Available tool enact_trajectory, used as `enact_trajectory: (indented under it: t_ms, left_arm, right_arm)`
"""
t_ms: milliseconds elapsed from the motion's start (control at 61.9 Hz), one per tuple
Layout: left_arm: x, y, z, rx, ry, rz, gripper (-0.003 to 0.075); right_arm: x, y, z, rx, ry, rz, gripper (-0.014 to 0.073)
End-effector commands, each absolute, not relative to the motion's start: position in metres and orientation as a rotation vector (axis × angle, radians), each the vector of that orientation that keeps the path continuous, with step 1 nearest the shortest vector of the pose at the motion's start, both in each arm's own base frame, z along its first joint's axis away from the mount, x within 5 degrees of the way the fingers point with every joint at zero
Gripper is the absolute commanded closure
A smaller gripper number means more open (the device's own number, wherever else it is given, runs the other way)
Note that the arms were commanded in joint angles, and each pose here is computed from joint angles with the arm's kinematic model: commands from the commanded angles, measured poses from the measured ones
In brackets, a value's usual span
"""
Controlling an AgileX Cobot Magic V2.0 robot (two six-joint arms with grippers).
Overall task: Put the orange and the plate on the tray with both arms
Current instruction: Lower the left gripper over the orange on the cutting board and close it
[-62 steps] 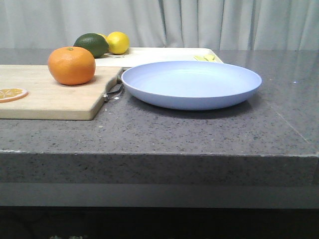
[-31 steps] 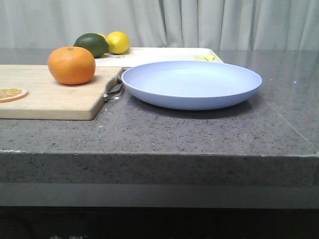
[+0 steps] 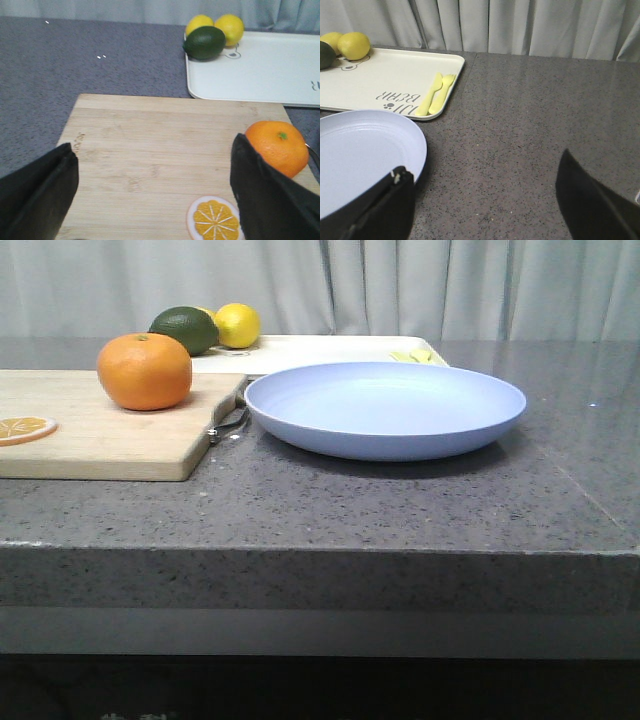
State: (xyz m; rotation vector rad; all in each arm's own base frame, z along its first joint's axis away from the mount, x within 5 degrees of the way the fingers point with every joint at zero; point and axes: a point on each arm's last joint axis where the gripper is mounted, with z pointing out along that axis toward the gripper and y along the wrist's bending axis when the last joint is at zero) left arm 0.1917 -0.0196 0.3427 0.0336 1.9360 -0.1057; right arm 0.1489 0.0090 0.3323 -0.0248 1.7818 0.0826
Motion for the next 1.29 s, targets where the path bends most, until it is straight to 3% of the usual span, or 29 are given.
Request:
enact_trajectory:
  t_ms: [0,226,485,1277]
  left_arm:
    - [0.217,-0.034,0.366,0.06,1.927,-0.169,0.0129]
    - [0.278,-0.083,0.375,0.184,2.221,-0.259,0.0129]
    - [0.327,-0.136,0.375,0.322,2.28,-0.289,0.0129]
    - [0.37,-0.156,0.319,0.354,2.444,-0.245,0.0129]
  right_arm:
    - [0.15,0.008,0.353,-0.02,1.666,0.069,0.0004]
    - [0.15,0.008,0.352,-0.02,1.668,0.069,0.0004]
    - [0.15,0.008,0.352,-0.02,1.668,0.069,0.0004]
    - [0.15,0.008,0.352,-0.02,1.671,0.07,0.0004]
